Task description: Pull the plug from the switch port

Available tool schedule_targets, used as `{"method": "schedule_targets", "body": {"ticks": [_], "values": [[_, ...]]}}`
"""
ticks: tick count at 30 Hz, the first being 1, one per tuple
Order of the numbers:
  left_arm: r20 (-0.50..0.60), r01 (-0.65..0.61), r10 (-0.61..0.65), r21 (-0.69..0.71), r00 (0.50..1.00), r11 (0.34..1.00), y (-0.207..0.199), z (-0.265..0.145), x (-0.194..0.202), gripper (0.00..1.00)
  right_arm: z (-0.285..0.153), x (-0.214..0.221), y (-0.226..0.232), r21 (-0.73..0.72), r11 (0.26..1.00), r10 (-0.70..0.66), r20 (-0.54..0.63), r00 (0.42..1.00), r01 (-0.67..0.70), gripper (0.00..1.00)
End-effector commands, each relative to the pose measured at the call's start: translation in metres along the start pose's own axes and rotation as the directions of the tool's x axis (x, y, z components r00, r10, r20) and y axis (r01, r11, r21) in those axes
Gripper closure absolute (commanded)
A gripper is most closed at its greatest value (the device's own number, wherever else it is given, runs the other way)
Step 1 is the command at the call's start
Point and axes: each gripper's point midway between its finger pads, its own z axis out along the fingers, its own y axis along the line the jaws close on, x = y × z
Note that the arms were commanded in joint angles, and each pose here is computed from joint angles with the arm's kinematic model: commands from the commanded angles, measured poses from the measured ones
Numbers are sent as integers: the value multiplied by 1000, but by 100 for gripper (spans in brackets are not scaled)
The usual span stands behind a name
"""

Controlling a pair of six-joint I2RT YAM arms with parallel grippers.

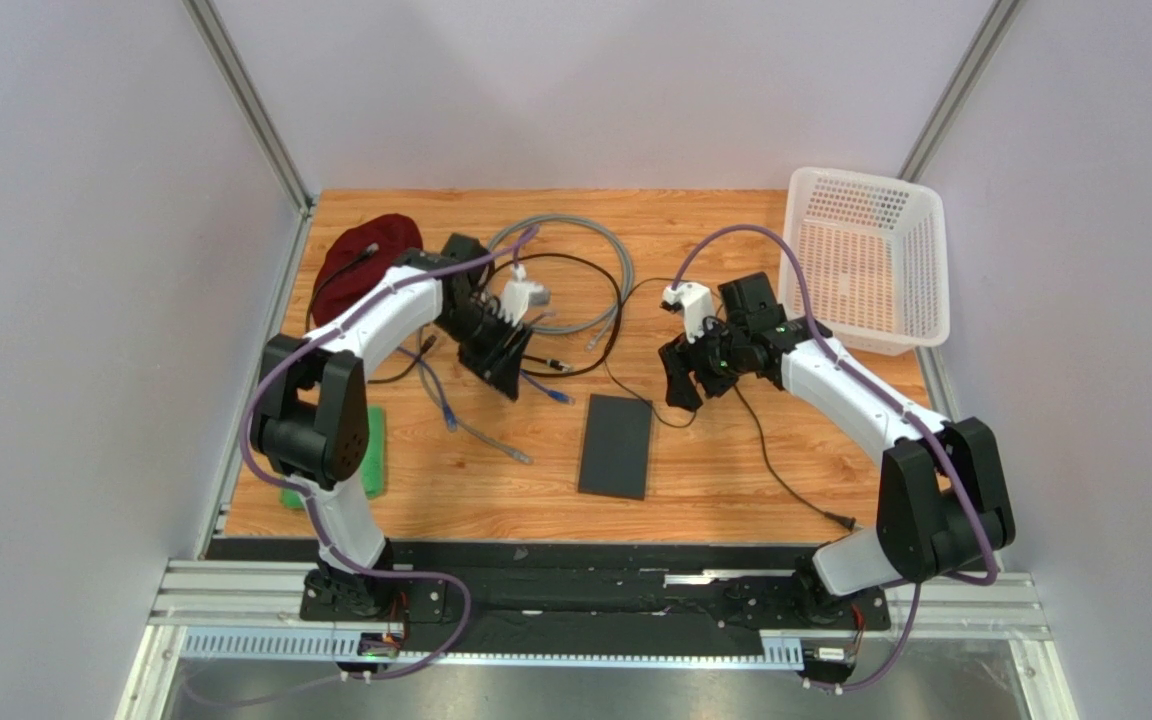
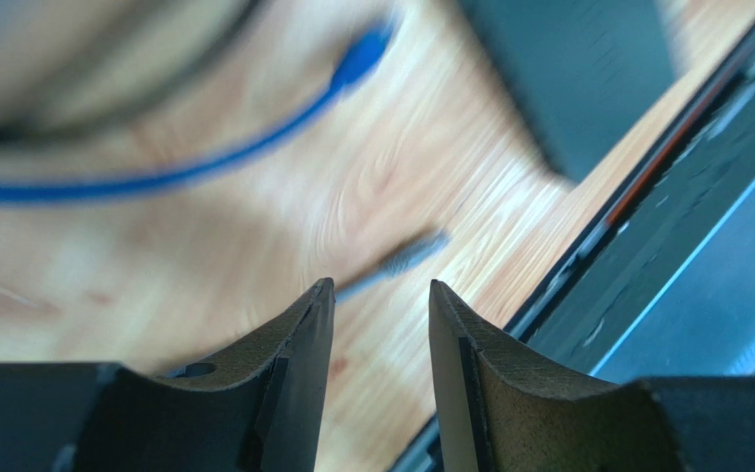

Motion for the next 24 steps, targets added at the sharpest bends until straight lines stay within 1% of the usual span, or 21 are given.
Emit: {"method": "schedule_targets", "body": {"ticks": [1,2,3,5,6,7,8,9,10,11,12,13,14,15,16,17,19,21,22,23,24], "values": [[315,-207,181,53,932,977,-45,-63,-87,50,-14,-39,-4,22,1000,-6,102,995,4,30],[343,-189,157,61,926,980,-50,-71,-97,50,-16,-43,-6,26,1000,1,107,994,-4,30],[396,-216,183,41,900,975,-56,-87,-115,50,-20,-49,-9,34,999,1,117,993,-5,29],[439,-228,192,30,878,973,-64,-103,-129,49,-37,-72,-19,71,997,-5,155,988,-6,28],[480,-257,228,-6,847,966,-70,-122,-142,48,-43,-81,-23,87,996,-9,169,986,-5,28],[492,-253,243,-46,836,966,-68,-130,-148,47,-57,-103,-28,110,994,-24,204,979,2,27],[510,-260,264,-81,819,962,-70,-141,-154,46,-68,-113,-38,144,990,-29,223,974,-3,26],[539,-260,307,-163,784,952,-70,-163,-166,44,-75,-123,-44,169,986,-38,237,971,-3,22],[551,-256,331,-210,766,943,-69,-175,-172,43,-83,-134,-51,196,981,-41,249,968,-9,15],[562,-249,353,-255,748,934,-68,-186,-179,16,-105,-158,-65,265,964,-63,296,953,-18,10],[578,-221,396,-350,714,910,-63,-209,-190,1,-117,-173,-70,298,954,-76,317,945,-24,5],[586,-197,411,-395,698,897,-60,-222,-196,1,-112,-173,-79,312,949,-42,276,960,-48,2],[591,-173,423,-433,687,885,-56,-231,-201,1,-144,-206,-87,380,923,-74,341,937,-65,0],[605,-141,454,-492,654,859,-55,-252,-209,1,-149,-208,-87,385,919,-53,325,944,-81,0],[606,-139,476,-517,637,844,-55,-260,-213,1,-152,-215,-90,393,914,-40,332,942,-100,0],[615,-136,502,-542,608,829,-55,-270,-220,1,-167,-235,-95,423,898,-49,374,926,-124,0],[622,-92,511,-578,593,811,-48,-278,-225,1,-174,-240,-102,445,875,-3,398,917,-190,0],[641,-26,516,-613,568,790,-42,-293,-231,1,-178,-242,-112,494,840,7,401,916,-223,0],[662,16,494,-606,563,795,-40,-298,-233,1,-176,-240,-116,520,816,29,401,916,-253,0],[677,45,496,-614,544,788,-41,-309,-235,1,-170,-238,-118,527,805,50,396,917,-272,0],[685,73,488,-616,540,784,-38,-314,-235,1,-166,-234,-120,534,796,69,386,920,-284,0]]}}
